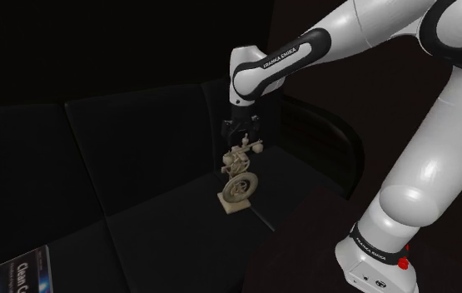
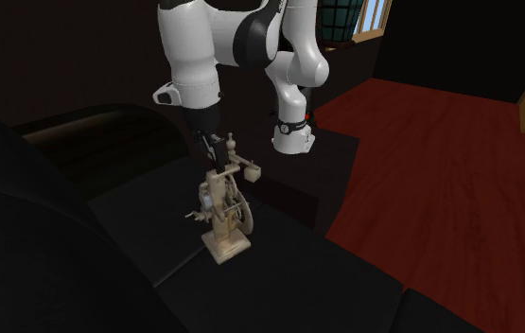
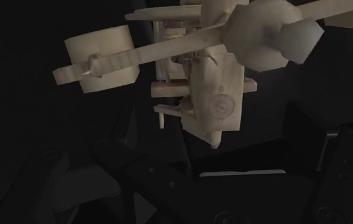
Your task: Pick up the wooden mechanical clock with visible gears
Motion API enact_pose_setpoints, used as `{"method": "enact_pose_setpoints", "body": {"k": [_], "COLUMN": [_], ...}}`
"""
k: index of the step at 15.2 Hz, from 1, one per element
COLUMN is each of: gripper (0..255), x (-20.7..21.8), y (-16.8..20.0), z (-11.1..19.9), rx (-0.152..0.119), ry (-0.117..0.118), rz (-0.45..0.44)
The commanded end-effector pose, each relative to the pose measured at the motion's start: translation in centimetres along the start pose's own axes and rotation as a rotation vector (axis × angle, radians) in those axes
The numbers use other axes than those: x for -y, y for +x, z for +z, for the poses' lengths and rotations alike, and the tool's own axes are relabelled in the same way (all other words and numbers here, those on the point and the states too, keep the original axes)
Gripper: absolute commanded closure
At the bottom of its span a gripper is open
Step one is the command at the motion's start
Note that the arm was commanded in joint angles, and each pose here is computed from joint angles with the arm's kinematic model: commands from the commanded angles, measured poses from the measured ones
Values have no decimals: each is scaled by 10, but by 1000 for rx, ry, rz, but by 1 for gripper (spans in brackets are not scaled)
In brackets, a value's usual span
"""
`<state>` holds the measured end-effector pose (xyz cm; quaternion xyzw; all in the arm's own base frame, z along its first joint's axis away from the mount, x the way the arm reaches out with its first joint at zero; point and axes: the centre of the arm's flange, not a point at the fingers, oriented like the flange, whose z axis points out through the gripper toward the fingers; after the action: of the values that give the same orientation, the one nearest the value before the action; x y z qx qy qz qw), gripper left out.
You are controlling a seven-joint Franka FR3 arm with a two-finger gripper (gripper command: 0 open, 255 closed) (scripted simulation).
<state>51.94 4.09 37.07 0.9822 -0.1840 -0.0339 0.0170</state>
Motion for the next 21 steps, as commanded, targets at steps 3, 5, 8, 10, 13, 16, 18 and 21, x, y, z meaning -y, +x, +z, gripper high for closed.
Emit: {"method": "enact_pose_setpoints", "body": {"k": [3, 5, 8, 10, 13, 16, 18, 21], "gripper": [0, 0, 0, 255, 255, 255, 255, 255], "x": [4, 4, 5, 5, 4, 4, 4, 4], "y": [8, 9, 10, 9, 9, 9, 9, 9], "z": [24, 35, 48, 49, 48, 48, 48, 38], "rx": [-1, -1, -1, -1, -1, -1, -1, -1], "ry": [-4, -4, -4, -4, -4, -4, -4, -4], "rz": [12, 12, 12, 12, 12, 12, 12, 12]}}
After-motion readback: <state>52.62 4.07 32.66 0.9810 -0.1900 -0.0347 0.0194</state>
